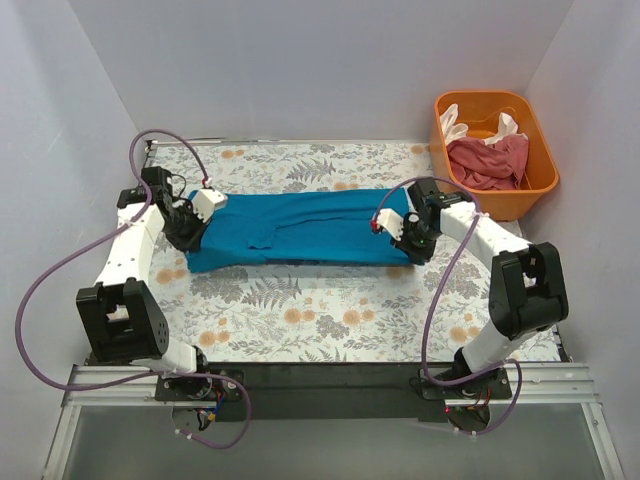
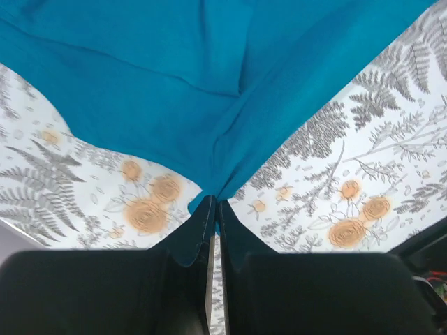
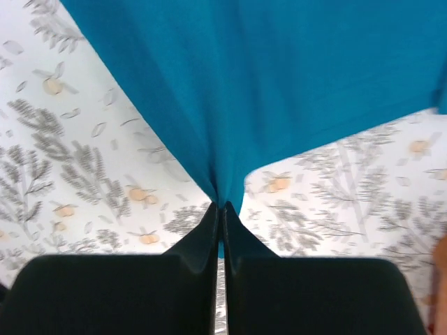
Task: Fold and stack the t-shirts
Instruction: Fold the tshirt
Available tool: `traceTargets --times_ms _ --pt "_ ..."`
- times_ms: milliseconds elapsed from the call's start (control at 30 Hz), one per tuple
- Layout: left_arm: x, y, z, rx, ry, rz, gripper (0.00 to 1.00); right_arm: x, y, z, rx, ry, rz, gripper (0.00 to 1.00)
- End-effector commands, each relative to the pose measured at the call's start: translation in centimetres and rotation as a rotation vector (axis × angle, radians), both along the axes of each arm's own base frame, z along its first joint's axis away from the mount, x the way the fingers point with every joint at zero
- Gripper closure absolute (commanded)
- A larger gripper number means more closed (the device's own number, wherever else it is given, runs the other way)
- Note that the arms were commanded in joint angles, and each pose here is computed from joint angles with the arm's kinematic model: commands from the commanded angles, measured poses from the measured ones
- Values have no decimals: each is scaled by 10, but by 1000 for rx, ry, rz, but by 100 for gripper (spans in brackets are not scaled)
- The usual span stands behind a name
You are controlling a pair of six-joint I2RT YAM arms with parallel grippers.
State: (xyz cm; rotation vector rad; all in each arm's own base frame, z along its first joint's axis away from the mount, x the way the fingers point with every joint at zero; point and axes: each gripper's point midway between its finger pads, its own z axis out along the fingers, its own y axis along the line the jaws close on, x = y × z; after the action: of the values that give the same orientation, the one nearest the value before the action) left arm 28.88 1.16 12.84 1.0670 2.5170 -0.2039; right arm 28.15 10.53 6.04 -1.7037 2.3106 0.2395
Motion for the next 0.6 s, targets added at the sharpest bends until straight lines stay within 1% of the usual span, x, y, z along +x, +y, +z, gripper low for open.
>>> traceTargets --times_ms 0,67,100,133,233,267,433,567 --pt "12 -5 9 -40 0 -15 100 26 4 19 25 -37 21 99" --pt "29 -2 11 -38 -17 -7 100 35 6 18 30 -27 17 99" --pt "35 -2 13 -42 -20 -2 100 46 10 26 38 -51 20 99" --pt "48 0 15 -44 -35 5 100 50 11 23 37 -40 21 99" --pt "71 2 21 -42 -69 14 100 68 16 27 42 -56 28 99" --pt "85 2 24 -42 -84 10 100 72 17 28 39 -61 31 99" --pt "118 3 23 -27 -90 -11 100 96 17 25 28 -67 38 99" --pt "141 -2 11 -7 -94 -37 100 115 14 22 22 -74 29 99"
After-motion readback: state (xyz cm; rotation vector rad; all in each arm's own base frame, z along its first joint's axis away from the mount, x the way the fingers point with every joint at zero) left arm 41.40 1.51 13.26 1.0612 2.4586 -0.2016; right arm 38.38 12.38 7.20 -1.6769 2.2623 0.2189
